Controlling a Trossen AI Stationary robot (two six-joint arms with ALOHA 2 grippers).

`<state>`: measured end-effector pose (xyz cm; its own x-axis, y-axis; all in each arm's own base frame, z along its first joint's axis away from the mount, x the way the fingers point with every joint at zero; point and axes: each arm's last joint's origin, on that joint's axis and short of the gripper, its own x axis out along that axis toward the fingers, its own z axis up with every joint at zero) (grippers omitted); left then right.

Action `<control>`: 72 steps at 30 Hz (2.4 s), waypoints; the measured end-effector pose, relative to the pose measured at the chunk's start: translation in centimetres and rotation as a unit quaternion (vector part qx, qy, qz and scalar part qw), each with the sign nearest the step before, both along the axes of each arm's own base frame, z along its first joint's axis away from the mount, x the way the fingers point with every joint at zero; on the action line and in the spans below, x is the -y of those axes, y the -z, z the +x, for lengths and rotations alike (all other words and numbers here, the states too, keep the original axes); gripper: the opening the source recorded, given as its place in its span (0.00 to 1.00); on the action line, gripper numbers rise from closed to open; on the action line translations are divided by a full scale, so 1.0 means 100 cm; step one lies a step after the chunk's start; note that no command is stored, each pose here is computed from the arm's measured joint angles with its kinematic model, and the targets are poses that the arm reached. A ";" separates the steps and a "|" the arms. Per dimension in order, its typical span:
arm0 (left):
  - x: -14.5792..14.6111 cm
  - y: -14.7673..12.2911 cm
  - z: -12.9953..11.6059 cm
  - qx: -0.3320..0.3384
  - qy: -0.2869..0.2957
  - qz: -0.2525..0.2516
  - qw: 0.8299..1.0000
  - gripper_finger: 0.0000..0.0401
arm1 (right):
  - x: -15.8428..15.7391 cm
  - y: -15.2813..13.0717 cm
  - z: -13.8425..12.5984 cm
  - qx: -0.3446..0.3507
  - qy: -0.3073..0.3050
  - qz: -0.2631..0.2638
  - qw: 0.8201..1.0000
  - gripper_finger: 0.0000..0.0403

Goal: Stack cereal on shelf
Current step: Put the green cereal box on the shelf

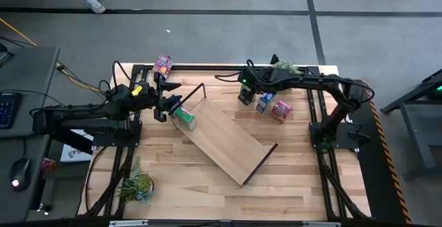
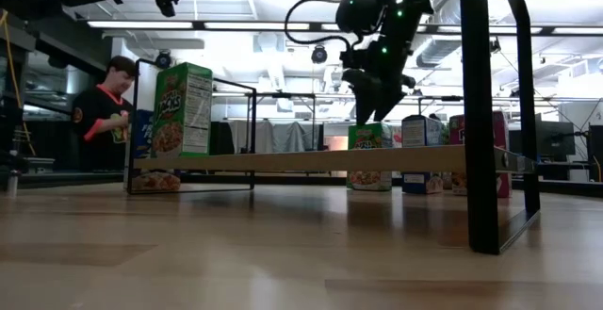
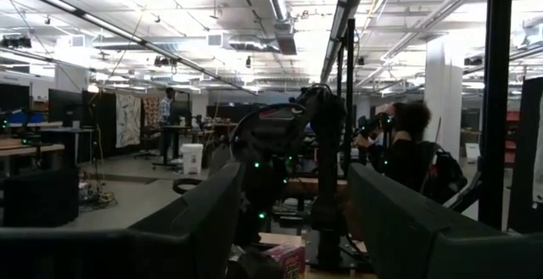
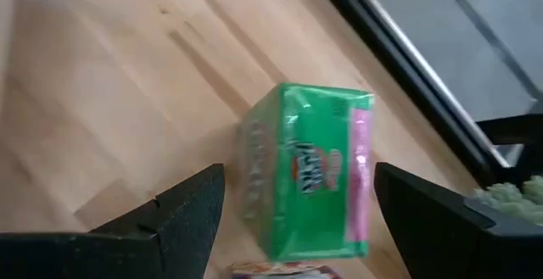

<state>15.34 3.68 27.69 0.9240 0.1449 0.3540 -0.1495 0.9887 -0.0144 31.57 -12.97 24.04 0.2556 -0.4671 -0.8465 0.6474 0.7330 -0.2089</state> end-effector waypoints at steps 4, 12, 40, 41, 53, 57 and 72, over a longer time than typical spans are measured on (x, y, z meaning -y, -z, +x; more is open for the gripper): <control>0.000 0.000 0.000 0.000 -0.001 -0.001 1.000 0.52 | 0.001 0.006 0.002 -0.012 -0.001 -0.001 1.000 0.73; 0.000 0.004 0.001 -0.019 0.008 -0.031 0.999 0.52 | 0.014 0.021 0.004 -0.026 0.007 0.021 0.999 0.73; -0.001 0.004 0.001 -0.019 0.006 -0.031 0.999 0.52 | -0.009 -0.045 0.028 0.077 -0.098 0.110 0.986 0.32; -0.001 0.004 0.001 -0.019 0.006 -0.031 0.999 0.52 | -0.017 -0.053 0.033 0.095 -0.110 0.116 0.983 0.33; -0.001 0.004 0.001 -0.017 0.001 -0.032 0.999 0.52 | -0.116 -0.074 0.073 0.192 -0.101 0.080 0.973 0.35; -0.001 0.004 0.001 -0.016 0.000 -0.032 0.999 0.52 | -0.117 -0.059 0.084 0.188 -0.095 0.084 0.974 0.35; -0.001 0.003 0.001 -0.013 -0.008 -0.022 1.000 0.52 | -0.096 -0.030 0.106 0.184 -0.111 0.090 0.972 0.35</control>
<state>15.43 3.79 27.38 0.9305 0.1744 0.3221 -0.1663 0.9847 -0.0527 42.13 -3.37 27.07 0.6343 -0.2180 -0.7417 0.4753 0.8666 0.1518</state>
